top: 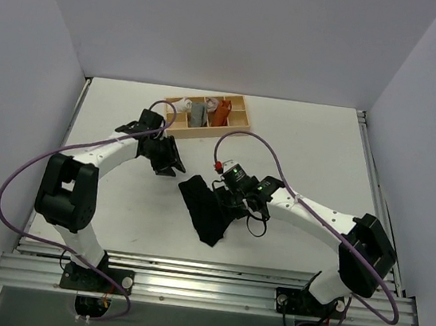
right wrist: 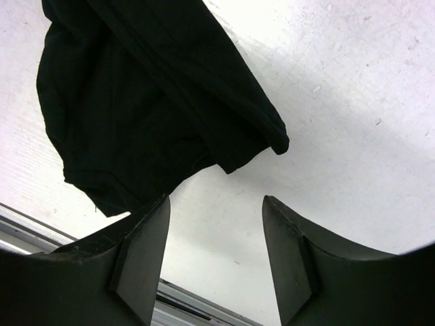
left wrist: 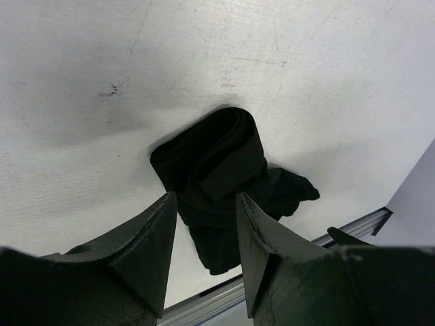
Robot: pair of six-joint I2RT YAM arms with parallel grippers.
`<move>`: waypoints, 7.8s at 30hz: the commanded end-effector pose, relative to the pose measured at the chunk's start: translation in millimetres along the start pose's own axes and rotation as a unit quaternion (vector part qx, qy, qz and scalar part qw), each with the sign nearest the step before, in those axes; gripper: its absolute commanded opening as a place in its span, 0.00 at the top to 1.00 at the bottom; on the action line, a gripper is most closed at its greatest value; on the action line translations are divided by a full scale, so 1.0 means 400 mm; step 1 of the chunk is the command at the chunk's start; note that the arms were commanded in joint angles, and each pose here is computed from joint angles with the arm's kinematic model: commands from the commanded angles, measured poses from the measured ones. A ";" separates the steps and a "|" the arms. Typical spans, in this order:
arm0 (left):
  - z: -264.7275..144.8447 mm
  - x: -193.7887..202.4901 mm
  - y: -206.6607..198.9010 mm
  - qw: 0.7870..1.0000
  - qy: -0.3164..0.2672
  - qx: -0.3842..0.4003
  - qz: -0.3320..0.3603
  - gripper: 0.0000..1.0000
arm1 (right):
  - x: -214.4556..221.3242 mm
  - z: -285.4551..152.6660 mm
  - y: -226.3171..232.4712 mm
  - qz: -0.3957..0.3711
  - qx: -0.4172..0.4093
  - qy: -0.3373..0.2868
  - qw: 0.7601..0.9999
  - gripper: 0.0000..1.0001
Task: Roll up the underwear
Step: Fold the underwear
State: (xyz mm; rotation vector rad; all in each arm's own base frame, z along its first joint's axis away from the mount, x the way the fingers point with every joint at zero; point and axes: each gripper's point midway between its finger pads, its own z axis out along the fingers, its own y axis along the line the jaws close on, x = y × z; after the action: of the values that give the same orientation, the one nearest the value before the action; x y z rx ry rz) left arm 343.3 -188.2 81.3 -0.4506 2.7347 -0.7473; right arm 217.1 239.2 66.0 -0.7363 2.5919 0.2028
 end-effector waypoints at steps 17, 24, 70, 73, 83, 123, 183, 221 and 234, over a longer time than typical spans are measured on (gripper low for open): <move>0.068 0.081 -0.095 0.990 0.053 0.128 -0.032 0.56 | -0.040 0.063 -0.041 -0.101 0.001 0.048 0.994 0.40; 0.136 0.105 -0.031 0.992 0.070 0.099 -0.037 0.57 | -0.053 0.092 -0.033 -0.130 -0.009 0.049 0.990 0.39; 0.119 0.077 0.008 0.994 0.067 0.081 -0.041 0.58 | -0.023 0.101 -0.053 -0.064 0.119 0.018 0.991 0.97; 0.121 0.076 0.010 0.994 0.071 0.075 -0.038 0.58 | -0.043 0.076 -0.051 -0.068 0.122 0.019 0.990 1.00; 0.125 0.055 0.025 0.994 0.066 0.072 -0.041 0.58 | -0.082 0.023 0.072 -0.070 0.048 0.048 0.995 1.00; -0.130 0.002 0.054 0.999 -0.031 -0.018 0.017 0.62 | 0.060 0.059 0.324 -0.027 -0.006 0.110 0.994 1.00; -0.052 0.374 0.104 0.994 0.067 0.066 -0.059 0.63 | -0.031 0.032 0.469 0.063 -0.079 0.058 0.993 0.77; -0.100 0.467 0.140 0.986 0.073 0.122 -0.085 0.55 | -0.266 0.146 0.233 0.114 0.112 0.029 0.987 0.64; -0.088 0.470 0.137 0.985 0.083 0.125 -0.089 0.55 | -0.255 0.195 0.269 0.092 0.107 0.032 0.990 0.58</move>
State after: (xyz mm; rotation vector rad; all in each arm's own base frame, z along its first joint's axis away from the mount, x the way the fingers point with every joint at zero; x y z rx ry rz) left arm 144.0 -190.5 44.8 -0.6394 2.7423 -1.1645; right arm 259.6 400.2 48.1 -0.4228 2.7067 0.0159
